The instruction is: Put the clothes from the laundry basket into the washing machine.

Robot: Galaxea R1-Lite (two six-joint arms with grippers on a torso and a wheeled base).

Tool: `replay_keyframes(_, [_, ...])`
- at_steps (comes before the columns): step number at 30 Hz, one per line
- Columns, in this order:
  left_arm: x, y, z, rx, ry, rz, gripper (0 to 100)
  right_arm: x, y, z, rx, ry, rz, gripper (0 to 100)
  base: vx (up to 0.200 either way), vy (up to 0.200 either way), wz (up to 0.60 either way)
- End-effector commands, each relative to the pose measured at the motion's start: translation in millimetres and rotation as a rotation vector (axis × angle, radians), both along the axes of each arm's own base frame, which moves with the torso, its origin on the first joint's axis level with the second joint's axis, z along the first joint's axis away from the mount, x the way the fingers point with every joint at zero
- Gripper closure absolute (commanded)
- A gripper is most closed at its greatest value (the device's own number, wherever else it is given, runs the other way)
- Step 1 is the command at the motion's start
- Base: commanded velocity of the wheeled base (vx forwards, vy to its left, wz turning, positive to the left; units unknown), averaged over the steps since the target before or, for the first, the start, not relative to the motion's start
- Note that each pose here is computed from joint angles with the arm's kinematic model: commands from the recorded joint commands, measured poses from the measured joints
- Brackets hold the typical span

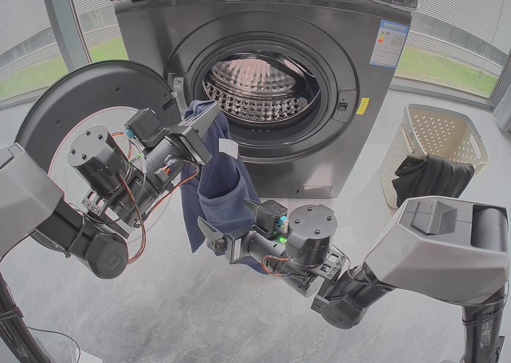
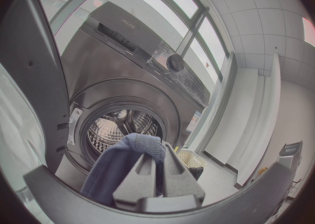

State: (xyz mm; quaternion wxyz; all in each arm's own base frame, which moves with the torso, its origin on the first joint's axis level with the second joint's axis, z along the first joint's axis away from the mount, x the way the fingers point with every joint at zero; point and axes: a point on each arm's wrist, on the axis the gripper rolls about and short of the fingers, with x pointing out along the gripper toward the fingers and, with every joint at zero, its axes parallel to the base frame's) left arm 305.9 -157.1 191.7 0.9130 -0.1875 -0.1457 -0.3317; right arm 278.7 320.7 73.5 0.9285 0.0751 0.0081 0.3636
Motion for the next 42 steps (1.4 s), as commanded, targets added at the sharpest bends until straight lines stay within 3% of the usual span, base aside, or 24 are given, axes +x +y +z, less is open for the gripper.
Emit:
replay_keyframes(1, [0.6, -0.2, -1.6, 0.002, 0.003, 0.000, 100, 7.9, 13.8, -25.3, -0.022, 0.019, 0.006, 0, 0.000, 0.000, 0.00])
replay_keyframes(11, [1.0, 0.2, -2.5, 0.003, 0.006, 0.002, 100, 57.7, 34.2, -47.1, 0.042, -0.040, -0.046, 0, 0.000, 0.000, 0.00])
replay_keyframes(25, [1.4, 0.6, -3.4, 0.003, 0.009, 0.003, 100, 78.8, 18.9, -35.6, 0.079, -0.065, -0.139, 0, 0.000, 0.000, 0.00])
replay_keyframes(26, [1.6, 1.1, -3.4, 0.003, 0.009, 0.004, 100, 78.3, 19.4, -35.3, 0.082, -0.066, -0.139, 100, 0.000, 0.000, 0.00])
replay_keyframes(33, [4.7, 2.5, -6.8, 0.008, 0.017, 0.012, 100, 71.6, 12.9, -25.6, 0.080, -0.060, -0.138, 100, 0.000, 0.000, 0.00])
replay_keyframes(40, [11.6, 9.9, -11.8, 0.014, 0.029, 0.040, 100, 37.1, -26.9, 19.2, 0.029, -0.057, -0.125, 100, 0.000, 0.000, 0.00])
replay_keyframes(42, [12.5, 13.0, -11.6, 0.013, 0.030, 0.049, 100, 37.2, -54.5, 35.5, -0.002, -0.086, -0.144, 100, 0.000, 0.000, 0.00])
